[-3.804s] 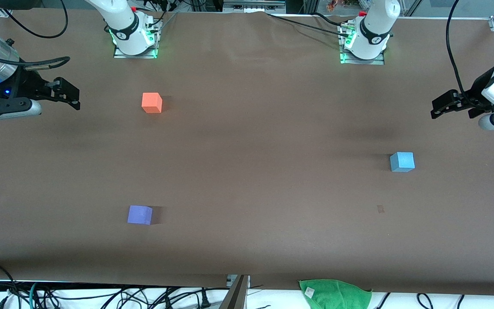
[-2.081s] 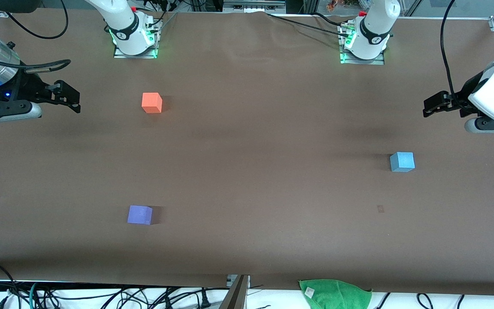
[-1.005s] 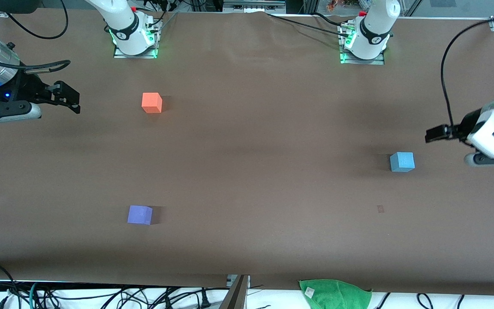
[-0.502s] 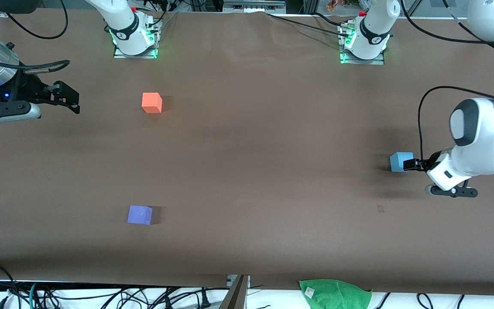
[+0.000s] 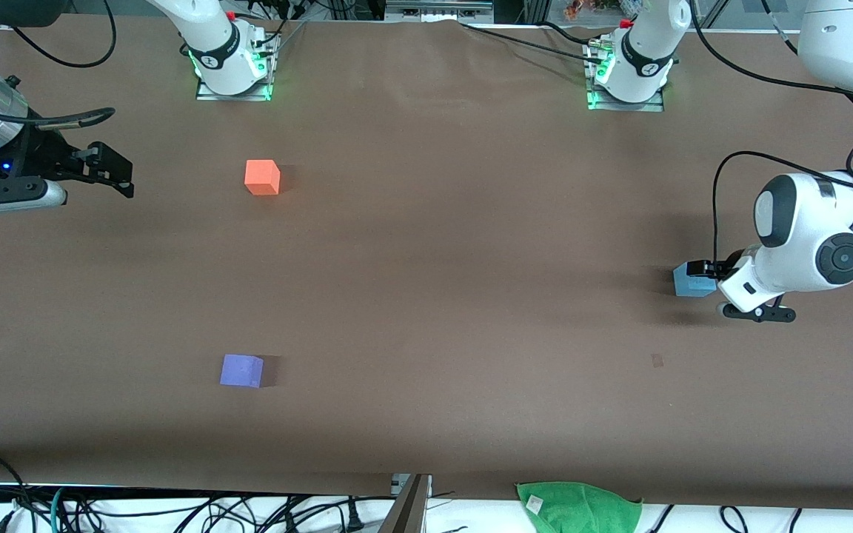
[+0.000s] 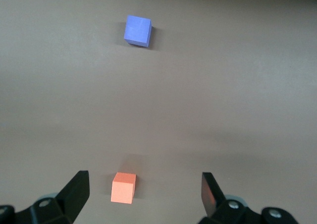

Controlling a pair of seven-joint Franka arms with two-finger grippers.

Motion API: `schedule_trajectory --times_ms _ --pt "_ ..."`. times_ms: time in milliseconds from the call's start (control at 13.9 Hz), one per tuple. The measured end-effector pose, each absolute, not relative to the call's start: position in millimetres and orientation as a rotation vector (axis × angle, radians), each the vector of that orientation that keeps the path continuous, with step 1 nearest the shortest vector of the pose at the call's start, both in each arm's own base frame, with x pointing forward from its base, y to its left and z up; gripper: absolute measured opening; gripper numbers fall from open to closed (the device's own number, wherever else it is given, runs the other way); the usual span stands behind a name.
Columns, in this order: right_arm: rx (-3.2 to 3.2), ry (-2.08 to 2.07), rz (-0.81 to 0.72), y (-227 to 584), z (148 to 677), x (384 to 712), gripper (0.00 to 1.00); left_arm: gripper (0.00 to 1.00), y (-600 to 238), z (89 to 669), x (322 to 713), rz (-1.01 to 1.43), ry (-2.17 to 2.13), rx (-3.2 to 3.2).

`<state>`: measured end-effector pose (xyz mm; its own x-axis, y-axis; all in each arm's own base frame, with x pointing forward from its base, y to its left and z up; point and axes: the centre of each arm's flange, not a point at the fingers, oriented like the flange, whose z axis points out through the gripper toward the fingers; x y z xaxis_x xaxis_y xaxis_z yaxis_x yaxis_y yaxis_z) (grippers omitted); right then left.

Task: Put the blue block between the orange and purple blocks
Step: 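Lower the left gripper over the light-blue cube and close on it, then carry the light-blue cube with the left gripper toward the table middle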

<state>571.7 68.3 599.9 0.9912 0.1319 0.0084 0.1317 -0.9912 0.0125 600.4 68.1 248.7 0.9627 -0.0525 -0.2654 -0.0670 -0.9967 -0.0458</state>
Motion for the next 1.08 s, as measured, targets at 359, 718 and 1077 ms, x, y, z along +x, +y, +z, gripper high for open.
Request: schedule_trajectory --times_ms 359,718,1077 --pt "3.122 0.206 0.009 68 598 573 1.0 1.0 66 219 595 0.464 0.104 -3.058" --pt "3.123 0.206 0.01 68 598 573 1.0 1.0 65 173 604 0.343 0.15 -3.08" --pt "3.123 0.206 0.011 68 598 573 1.0 0.99 65 158 602 0.363 0.158 -3.083"
